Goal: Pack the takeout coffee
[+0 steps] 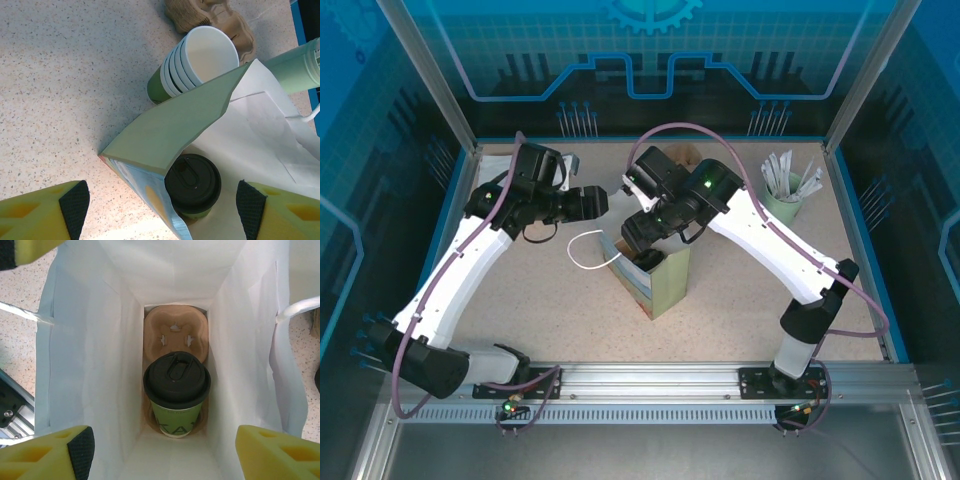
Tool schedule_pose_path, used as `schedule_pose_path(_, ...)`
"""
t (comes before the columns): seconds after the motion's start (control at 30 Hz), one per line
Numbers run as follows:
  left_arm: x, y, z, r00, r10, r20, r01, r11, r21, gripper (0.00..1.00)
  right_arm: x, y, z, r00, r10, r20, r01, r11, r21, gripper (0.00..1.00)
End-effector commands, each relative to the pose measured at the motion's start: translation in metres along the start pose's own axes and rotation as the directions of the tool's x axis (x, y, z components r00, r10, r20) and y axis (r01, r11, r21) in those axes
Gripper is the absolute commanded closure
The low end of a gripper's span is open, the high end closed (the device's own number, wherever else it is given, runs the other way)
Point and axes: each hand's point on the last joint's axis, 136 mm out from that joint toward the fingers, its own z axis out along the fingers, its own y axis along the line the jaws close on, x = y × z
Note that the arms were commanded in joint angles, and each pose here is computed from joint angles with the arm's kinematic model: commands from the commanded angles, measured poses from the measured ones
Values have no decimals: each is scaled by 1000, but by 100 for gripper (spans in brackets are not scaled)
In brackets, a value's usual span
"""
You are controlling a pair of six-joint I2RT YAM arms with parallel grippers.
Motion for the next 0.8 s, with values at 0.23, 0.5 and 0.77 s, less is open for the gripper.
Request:
schedule_pose_path(0.23,12,3,9,997,-50,-53,52,998,19,21,18,2,26,989,10,-150,-9,1000,8,24)
schedule_pose_path(0.5,22,10,30,993,-67,-97,68,998,9,29,28,-5,58,969,-18,-247,35,997,64,16)
schedule_pose_path(0.77,27,14,38,991,-74,-113,75,997,3,33,32,-9,84,958,-31,-284,54,996,75,3)
